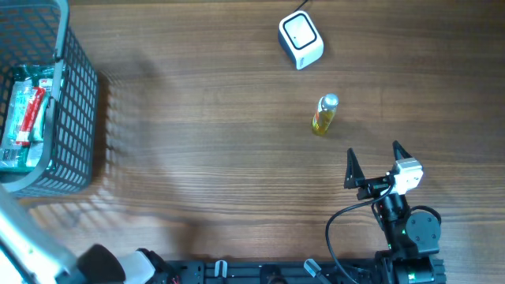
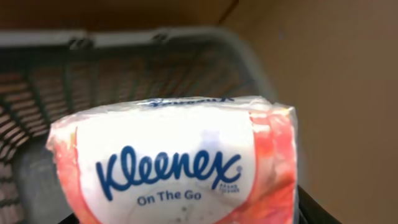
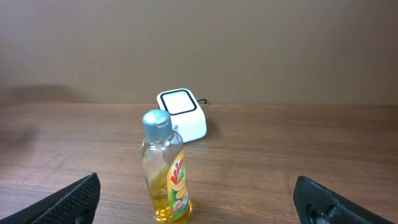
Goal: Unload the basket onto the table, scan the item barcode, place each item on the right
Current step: 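Return the left gripper to the basket and grasp the Kleenex tissue pack, then carry the tissue pack with the left gripper and place it beside the bottle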
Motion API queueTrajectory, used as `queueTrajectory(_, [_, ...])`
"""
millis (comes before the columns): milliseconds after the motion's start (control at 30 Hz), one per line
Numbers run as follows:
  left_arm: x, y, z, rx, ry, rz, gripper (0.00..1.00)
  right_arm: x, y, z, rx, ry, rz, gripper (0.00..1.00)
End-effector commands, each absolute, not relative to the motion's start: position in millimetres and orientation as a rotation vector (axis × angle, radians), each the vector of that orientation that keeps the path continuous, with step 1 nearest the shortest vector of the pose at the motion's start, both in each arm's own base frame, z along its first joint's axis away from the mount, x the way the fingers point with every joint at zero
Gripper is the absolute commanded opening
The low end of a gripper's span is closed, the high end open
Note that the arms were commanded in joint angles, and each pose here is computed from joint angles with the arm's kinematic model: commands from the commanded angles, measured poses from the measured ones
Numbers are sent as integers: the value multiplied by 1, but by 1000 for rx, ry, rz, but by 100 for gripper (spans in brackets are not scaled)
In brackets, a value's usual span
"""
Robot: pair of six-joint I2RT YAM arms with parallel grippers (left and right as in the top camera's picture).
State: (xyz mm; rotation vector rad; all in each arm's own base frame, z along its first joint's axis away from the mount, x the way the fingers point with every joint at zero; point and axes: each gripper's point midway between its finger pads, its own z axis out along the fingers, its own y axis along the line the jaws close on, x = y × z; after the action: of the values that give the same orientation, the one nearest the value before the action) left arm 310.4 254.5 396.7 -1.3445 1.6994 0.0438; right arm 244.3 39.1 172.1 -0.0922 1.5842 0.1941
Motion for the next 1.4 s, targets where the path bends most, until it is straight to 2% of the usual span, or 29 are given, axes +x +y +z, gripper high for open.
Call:
queueTrajectory(0, [318,206,447,-1159,1671,-92,35,245,36,173,-90,1579,175,100])
queueTrajectory(133, [331,147,454,-1022,1749,-187,36,245,36,173,-90,1578,175,100])
queueTrajectory(333, [346,56,426,-852,1989,-279,37,245,36,173,-90,1578,175,100])
queueTrajectory(667, [366,-103,305,-475,2555,-203,36,245,36,173,-90,1578,175,100])
queueTrajectory(733, [368,-125,284,-468,2619,-194,36,245,36,173,-90,1579,175,100])
queueTrajectory(867, [367,-173,243,-400,2734,-165,42,245,36,173,-90,1578,175,100])
queueTrajectory(1067, [363,-223,202,-413,2777,-107,45,245,36,173,-90,1578,176,100])
queueTrajectory(1267, [351,-257,168,-456,2813,-55,45,245,36,173,-90,1578,175,100])
queueTrajectory(1367, [346,-279,147,-587,2807,-66,40,245,36,173,-90,1578,175,100])
